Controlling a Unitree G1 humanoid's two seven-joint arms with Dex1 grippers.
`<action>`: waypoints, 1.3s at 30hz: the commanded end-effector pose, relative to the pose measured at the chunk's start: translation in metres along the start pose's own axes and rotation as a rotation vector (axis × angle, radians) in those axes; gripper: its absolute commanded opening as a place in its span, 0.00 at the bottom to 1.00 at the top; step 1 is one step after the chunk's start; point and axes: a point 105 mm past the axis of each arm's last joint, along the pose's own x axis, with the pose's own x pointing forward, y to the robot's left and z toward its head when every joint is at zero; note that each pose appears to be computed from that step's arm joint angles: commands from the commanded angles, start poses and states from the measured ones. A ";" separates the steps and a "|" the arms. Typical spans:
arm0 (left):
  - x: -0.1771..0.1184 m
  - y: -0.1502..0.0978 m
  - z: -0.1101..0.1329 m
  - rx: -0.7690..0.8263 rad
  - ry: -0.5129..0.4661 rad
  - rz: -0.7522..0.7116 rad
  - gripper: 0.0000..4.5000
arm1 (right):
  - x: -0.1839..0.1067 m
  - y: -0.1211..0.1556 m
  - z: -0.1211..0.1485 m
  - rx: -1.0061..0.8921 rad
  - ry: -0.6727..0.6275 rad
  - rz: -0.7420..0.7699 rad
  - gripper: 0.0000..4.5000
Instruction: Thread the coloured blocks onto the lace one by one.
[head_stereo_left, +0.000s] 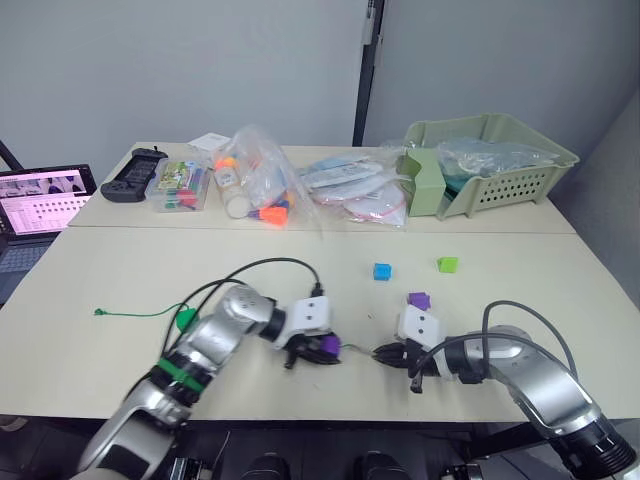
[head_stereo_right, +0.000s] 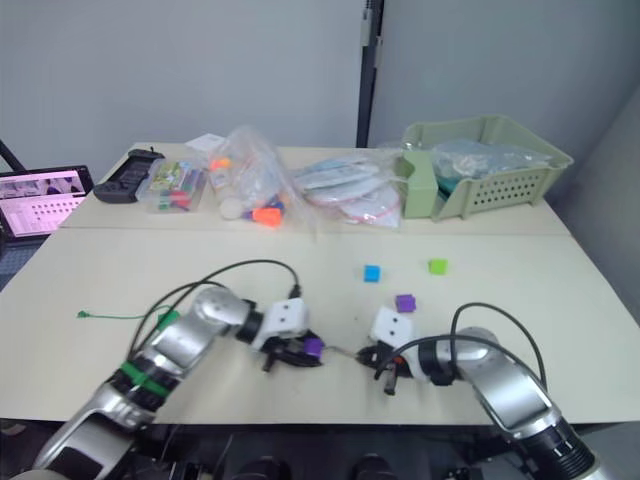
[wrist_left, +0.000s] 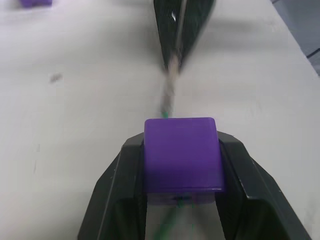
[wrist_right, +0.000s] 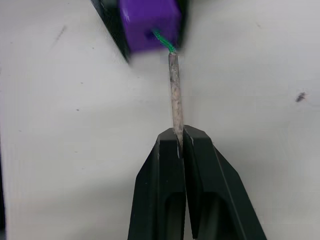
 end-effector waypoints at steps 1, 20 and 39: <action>-0.044 -0.002 -0.029 -0.038 0.078 0.045 0.27 | -0.002 -0.001 0.010 -0.039 -0.021 0.009 0.00; -0.161 0.000 -0.115 -0.142 0.289 0.268 0.27 | -0.001 0.000 0.017 -0.085 -0.006 0.081 0.00; -0.074 0.004 0.002 -0.030 -0.041 0.101 0.99 | 0.007 0.005 0.024 -0.072 -0.023 0.089 0.00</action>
